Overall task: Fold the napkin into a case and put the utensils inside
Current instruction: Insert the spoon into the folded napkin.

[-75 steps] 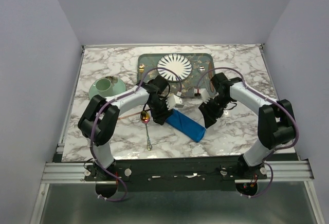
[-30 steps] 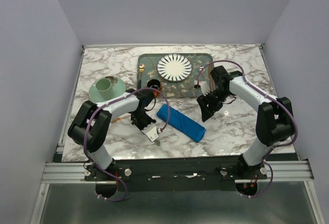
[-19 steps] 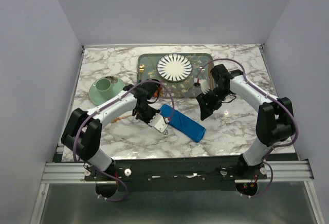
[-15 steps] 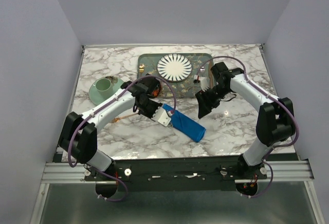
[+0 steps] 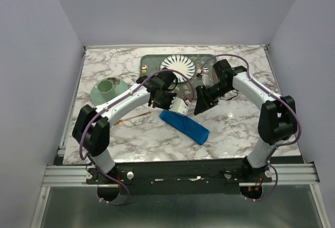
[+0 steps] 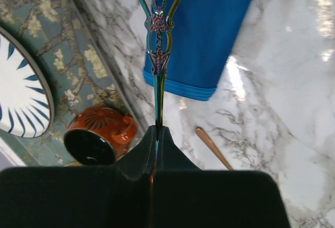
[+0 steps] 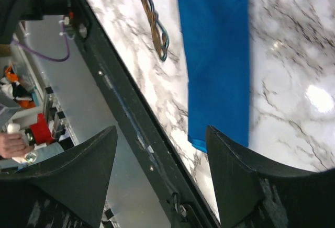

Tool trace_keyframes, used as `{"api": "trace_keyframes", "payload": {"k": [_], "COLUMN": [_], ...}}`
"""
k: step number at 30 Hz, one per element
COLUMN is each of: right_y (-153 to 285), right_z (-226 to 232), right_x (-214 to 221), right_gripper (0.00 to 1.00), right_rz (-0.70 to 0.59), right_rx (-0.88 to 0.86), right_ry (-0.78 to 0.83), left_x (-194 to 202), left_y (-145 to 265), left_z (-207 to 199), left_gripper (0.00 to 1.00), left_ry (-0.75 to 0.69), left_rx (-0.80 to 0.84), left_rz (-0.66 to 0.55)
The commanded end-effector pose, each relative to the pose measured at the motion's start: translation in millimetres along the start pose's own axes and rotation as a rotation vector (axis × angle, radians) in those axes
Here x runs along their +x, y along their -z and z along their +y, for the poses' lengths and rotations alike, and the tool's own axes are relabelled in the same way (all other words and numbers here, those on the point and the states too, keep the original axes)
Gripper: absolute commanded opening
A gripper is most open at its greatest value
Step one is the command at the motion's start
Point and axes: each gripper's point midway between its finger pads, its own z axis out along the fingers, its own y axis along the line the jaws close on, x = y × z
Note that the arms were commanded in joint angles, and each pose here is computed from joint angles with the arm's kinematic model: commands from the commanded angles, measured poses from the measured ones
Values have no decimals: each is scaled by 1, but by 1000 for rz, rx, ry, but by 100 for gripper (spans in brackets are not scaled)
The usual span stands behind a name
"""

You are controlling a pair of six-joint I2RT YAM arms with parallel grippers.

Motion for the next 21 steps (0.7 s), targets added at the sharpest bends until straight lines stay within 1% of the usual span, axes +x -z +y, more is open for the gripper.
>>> {"api": "trace_keyframes", "payload": {"k": [1,4,8,12,17,21], "right_y": [2,8,14,19,21,20], "right_z": [-34,-45,-57,-70,-85,-86], "right_x": [8,13,19,21,27,30], "right_gripper": [75,74,74,74,75,75], "right_rz": [1,-2,-10,-15,11,17], "right_rx": [152,190,227,278,344,338], "right_ry": [-86,-118,-159,-194,-239,-251], "left_x": [12,21,32,34,30,28], "left_y": [-9,-20,-28,-35,-47,-54], "left_z": [26,14,6,4,-2,-7], "left_gripper": [0,0,0,0,0,0], "left_ry": [-7,-68,-94,-108,-112,-115], "left_rx": [-39,-3,26,48,79,95], "left_rz": [158,217,281,306,311,314]}}
